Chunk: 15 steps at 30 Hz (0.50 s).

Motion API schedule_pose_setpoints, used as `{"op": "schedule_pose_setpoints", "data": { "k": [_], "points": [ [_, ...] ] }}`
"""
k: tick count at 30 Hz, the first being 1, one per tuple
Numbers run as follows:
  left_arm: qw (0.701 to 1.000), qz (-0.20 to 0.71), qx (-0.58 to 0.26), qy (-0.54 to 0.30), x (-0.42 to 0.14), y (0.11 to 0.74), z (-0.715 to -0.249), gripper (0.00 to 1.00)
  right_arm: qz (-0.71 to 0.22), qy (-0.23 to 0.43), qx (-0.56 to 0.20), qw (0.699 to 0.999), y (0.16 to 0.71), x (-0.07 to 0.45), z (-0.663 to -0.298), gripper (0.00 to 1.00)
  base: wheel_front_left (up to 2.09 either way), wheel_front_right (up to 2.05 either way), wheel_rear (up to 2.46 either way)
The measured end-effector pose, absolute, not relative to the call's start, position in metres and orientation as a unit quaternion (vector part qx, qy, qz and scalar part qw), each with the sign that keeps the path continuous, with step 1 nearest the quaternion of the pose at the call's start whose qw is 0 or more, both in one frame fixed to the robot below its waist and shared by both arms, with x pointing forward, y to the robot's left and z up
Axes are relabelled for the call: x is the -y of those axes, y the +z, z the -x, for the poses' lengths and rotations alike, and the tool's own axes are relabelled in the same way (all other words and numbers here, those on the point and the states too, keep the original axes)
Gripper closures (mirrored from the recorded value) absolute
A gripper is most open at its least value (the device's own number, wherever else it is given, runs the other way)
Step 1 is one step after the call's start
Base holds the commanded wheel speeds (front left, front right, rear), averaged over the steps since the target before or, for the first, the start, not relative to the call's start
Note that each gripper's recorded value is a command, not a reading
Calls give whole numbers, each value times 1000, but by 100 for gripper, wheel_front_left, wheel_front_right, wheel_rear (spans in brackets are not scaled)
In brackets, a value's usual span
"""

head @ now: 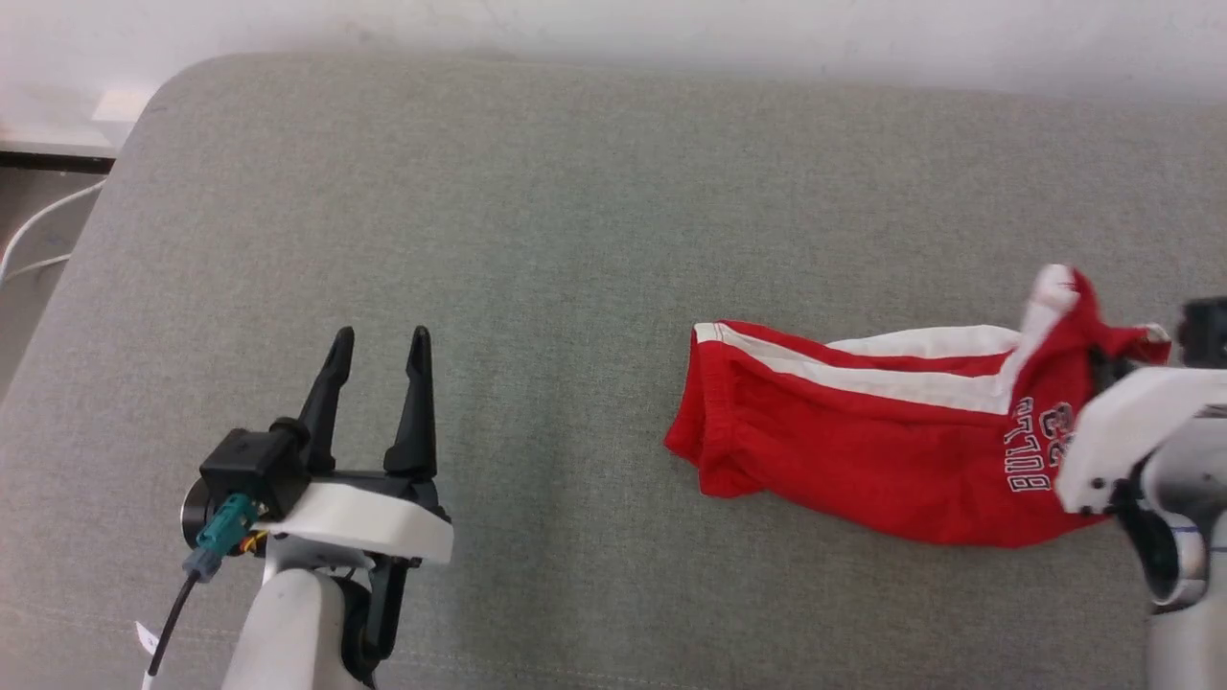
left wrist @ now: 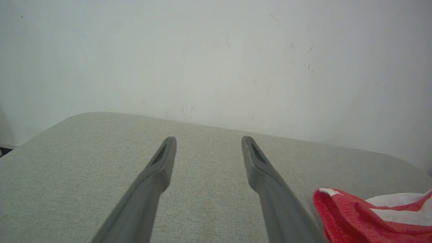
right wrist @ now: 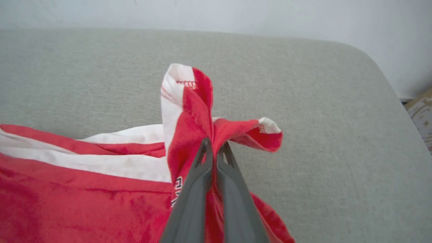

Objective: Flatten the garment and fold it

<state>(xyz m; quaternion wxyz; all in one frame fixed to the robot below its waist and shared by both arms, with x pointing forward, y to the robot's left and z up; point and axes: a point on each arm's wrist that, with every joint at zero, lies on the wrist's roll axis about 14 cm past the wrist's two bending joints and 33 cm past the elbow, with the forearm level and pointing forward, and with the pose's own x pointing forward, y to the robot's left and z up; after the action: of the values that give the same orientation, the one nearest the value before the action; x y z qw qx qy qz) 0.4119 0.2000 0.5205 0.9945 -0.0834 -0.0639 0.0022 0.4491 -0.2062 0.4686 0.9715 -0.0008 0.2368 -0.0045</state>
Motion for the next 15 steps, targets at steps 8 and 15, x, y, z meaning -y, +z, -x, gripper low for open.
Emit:
{"op": "schedule_pose_setpoints", "data": {
  "k": [8, 15],
  "points": [
    [995, 85, 58, 4, -201, 516, -411, 0, 40, 154, -241, 957, 491, 100, -439, 100, 0, 0, 0],
    [995, 87, 55, 8, -204, 514, -415, 0, 88, 267, -267, 922, 475, 30, -438, 100, 0, 0, 0]
  ]
}}
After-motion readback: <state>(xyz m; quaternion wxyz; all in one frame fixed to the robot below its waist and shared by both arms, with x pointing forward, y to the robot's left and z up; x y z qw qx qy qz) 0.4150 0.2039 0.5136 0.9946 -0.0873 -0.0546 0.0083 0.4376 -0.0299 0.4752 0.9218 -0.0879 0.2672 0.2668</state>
